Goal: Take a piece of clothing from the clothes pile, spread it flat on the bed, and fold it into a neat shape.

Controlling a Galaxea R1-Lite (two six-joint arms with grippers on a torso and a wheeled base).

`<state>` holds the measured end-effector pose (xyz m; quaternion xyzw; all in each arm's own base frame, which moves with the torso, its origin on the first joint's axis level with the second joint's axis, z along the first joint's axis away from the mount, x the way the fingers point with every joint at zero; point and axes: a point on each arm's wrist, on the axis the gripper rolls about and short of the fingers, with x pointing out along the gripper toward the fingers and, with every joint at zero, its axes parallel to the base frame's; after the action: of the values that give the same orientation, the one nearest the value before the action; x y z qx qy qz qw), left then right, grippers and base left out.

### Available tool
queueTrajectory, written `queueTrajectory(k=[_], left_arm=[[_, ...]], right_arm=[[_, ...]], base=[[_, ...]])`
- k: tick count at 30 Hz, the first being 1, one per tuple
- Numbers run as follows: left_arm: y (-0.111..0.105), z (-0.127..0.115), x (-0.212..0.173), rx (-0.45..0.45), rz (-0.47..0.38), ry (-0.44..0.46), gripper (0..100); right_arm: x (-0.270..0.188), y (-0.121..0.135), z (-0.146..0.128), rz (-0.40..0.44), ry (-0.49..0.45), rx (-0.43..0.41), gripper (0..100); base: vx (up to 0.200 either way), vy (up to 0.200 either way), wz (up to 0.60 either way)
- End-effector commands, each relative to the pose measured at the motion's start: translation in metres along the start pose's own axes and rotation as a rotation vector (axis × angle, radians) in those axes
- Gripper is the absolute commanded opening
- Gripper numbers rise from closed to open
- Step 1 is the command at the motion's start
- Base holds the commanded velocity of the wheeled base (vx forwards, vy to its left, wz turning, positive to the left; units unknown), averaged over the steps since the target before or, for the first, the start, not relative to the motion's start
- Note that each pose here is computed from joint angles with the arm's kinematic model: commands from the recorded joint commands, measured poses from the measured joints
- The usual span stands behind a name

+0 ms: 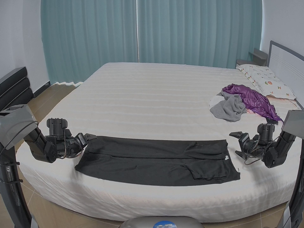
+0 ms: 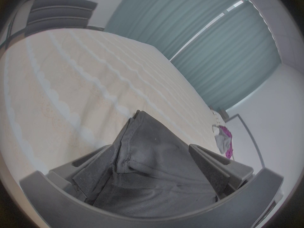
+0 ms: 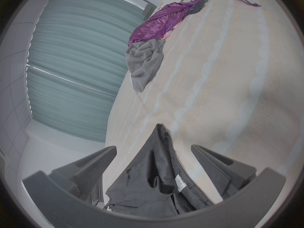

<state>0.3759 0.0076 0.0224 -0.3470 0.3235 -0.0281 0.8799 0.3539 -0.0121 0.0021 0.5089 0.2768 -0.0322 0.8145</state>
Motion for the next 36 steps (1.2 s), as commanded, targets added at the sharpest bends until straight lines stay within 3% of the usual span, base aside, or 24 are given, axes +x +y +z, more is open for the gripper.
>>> queueTrajectory(k=[1, 8, 13, 29, 30, 36], left_arm=[[0.002, -0.002, 0.003, 0.051, -0.008, 0.017, 100], [-0.001, -0.007, 0.013, 0.145, 0.003, 0.019, 100], [0.011, -0.013, 0.022, 0.221, 0.044, 0.036, 100], [0.017, -0.02, 0.033, 0.275, 0.087, 0.042, 100], [0.016, -0.02, 0.032, 0.275, 0.087, 0.042, 0], [0.016, -0.02, 0.03, 0.273, 0.089, 0.042, 0]], right_arm=[[0.004, -0.005, -0.002, -0.009, 0.016, 0.007, 100], [0.005, -0.006, -0.003, -0.003, 0.028, 0.007, 100], [0.005, -0.005, -0.004, -0.002, 0.031, 0.005, 100], [0.006, -0.007, -0.005, -0.007, 0.035, 0.005, 100], [0.006, -0.007, -0.005, -0.007, 0.035, 0.005, 100], [0.006, -0.007, -0.005, -0.007, 0.035, 0.005, 100]], base=[[0.0, 0.0, 0.0], [0.0, 0.0, 0.0], [0.0, 0.0, 0.0], [0.0, 0.0, 0.0], [0.0, 0.0, 0.0], [0.0, 0.0, 0.0]])
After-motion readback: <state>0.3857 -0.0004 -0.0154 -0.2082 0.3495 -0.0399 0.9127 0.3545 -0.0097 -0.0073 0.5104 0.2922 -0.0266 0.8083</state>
